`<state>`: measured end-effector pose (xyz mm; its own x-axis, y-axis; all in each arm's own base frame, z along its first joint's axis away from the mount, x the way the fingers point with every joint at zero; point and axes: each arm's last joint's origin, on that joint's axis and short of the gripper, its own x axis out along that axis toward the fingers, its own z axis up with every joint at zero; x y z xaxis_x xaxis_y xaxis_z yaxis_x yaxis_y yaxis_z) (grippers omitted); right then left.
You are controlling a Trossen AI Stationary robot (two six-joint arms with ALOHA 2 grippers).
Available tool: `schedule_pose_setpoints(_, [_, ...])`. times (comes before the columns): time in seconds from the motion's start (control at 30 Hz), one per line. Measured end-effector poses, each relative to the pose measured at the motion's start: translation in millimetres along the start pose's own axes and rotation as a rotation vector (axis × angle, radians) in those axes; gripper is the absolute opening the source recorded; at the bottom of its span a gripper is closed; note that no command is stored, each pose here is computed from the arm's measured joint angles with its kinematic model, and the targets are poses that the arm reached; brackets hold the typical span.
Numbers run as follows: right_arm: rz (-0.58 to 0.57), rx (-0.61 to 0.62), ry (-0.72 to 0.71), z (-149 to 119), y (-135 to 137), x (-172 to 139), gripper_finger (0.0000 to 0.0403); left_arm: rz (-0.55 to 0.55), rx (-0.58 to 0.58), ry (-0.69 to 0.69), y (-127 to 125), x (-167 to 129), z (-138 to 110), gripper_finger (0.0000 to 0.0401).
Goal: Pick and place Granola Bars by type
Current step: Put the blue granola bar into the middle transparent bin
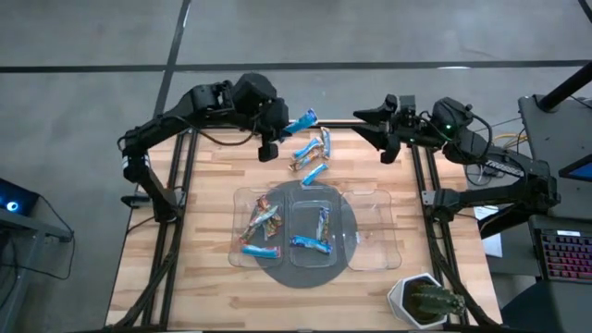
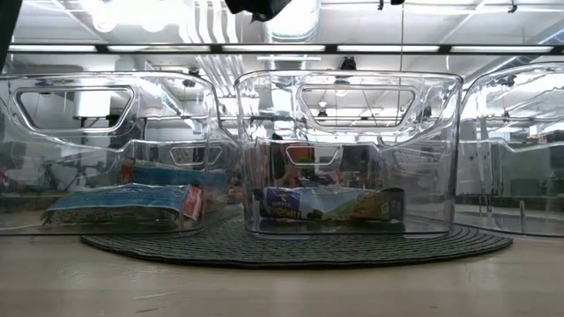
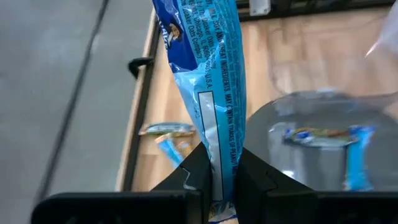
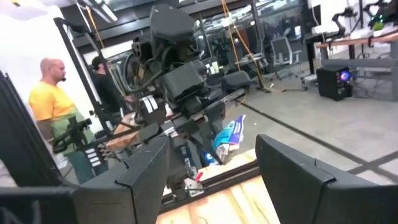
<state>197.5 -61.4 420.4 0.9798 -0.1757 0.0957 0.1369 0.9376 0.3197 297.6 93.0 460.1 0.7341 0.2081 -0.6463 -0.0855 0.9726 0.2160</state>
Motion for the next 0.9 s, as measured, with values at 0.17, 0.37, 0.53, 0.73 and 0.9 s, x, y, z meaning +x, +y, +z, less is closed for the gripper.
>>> schedule_pose_setpoints(0.17, [0.001, 0.011, 0.030, -1, 0, 18, 0.0228, 0.079, 0.048, -0.019, -4, 3, 6, 0.0028])
schedule_pose_setpoints(0.37, [0.005, 0.015, 0.065, 0, -3, 46, 0.0228, 0.092, 0.064, -0.040, -5, 2, 9, 0.0028])
schedule_pose_setpoints(0.53, [0.030, 0.007, 0.096, 3, -4, 66, 0.0228, 0.110, 0.098, -0.031, -8, 2, 9, 0.0028])
schedule_pose_setpoints(0.73, [0.006, -0.015, 0.174, 6, -5, 82, 0.0228, 0.127, 0.123, -0.012, -9, 1, 9, 0.0028])
schedule_pose_setpoints(0.9, [-0.007, -0.025, 0.220, 7, -6, 92, 0.0228, 0.128, 0.141, -0.014, -10, -1, 9, 0.0028])
